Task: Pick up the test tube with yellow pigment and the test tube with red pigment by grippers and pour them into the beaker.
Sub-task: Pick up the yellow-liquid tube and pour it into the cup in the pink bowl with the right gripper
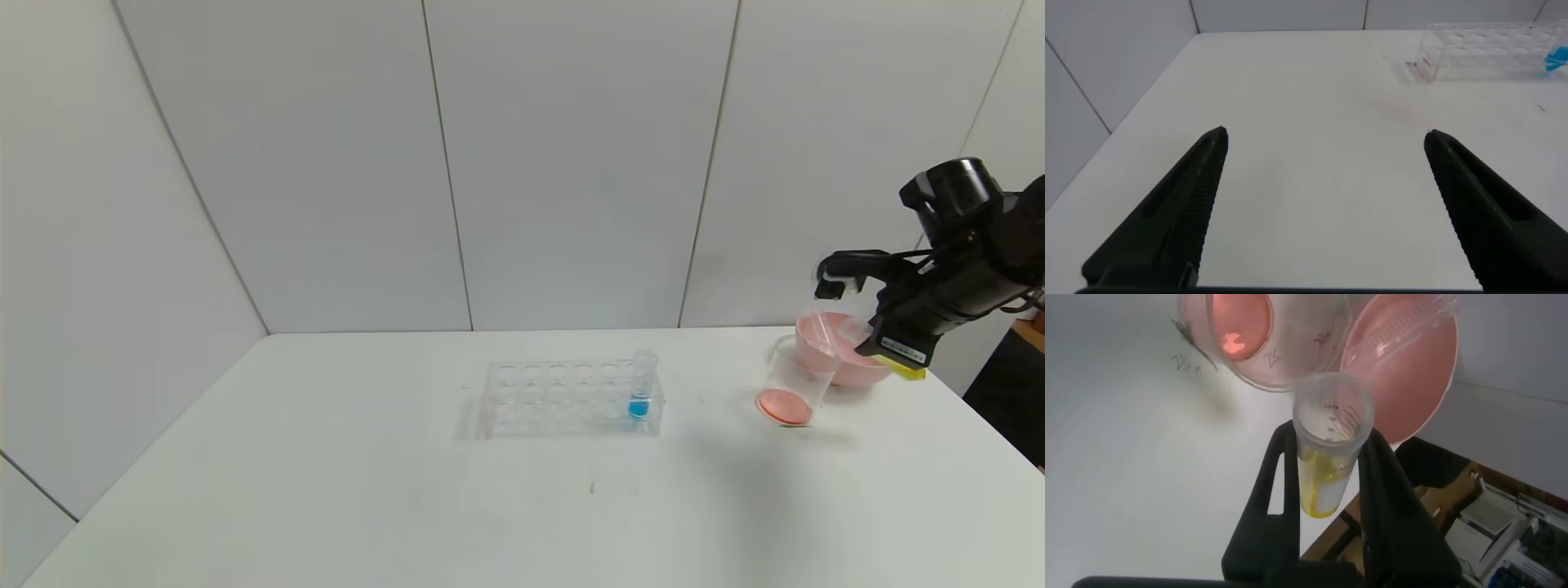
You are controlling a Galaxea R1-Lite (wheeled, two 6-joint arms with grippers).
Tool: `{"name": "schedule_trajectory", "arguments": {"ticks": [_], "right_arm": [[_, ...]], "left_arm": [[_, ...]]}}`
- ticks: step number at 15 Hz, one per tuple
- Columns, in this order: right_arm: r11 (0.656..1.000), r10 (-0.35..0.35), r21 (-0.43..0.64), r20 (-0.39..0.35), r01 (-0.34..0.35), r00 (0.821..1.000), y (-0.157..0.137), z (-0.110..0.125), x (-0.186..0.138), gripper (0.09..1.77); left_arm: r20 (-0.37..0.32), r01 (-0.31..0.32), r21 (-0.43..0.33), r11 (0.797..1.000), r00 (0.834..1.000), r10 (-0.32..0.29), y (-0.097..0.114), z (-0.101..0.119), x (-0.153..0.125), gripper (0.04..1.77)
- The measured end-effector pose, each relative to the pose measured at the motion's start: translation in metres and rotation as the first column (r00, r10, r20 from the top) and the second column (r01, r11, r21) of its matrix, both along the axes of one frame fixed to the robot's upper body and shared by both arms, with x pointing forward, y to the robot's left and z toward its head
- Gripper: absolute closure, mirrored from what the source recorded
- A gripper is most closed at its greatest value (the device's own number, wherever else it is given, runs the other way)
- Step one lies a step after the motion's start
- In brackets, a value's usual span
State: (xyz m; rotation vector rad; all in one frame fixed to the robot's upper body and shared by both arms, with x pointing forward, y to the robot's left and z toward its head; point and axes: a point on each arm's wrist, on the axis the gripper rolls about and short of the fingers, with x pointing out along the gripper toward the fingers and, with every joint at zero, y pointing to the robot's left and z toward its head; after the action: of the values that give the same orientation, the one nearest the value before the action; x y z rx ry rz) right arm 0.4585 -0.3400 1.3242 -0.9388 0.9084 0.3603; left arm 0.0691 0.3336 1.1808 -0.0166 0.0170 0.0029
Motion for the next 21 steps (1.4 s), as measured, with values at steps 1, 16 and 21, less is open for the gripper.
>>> {"name": "schedule_trajectory", "arguments": {"ticks": [1, 16, 21], "right_arm": [[1.000, 0.001, -0.019, -0.017, -0.001, 1.000, 0.002, 0.001, 0.000, 1.38], [0.990, 0.015, -0.138, -0.076, -0.025, 0.997, 0.018, 0.001, 0.010, 1.38], [0.971, -0.019, -0.239, -0.089, -0.003, 0.996, 0.025, 0.004, 0.019, 1.38]], "left_arm": [[0.000, 0.000, 0.000, 1.000, 1.000, 0.000, 0.000, 0.000, 0.000, 0.09], [0.000, 0.000, 0.000, 1.000, 1.000, 0.000, 0.000, 0.000, 0.000, 0.09], [0.000, 0.000, 0.000, 1.000, 1.000, 0.000, 0.000, 0.000, 0.000, 0.09]]}}
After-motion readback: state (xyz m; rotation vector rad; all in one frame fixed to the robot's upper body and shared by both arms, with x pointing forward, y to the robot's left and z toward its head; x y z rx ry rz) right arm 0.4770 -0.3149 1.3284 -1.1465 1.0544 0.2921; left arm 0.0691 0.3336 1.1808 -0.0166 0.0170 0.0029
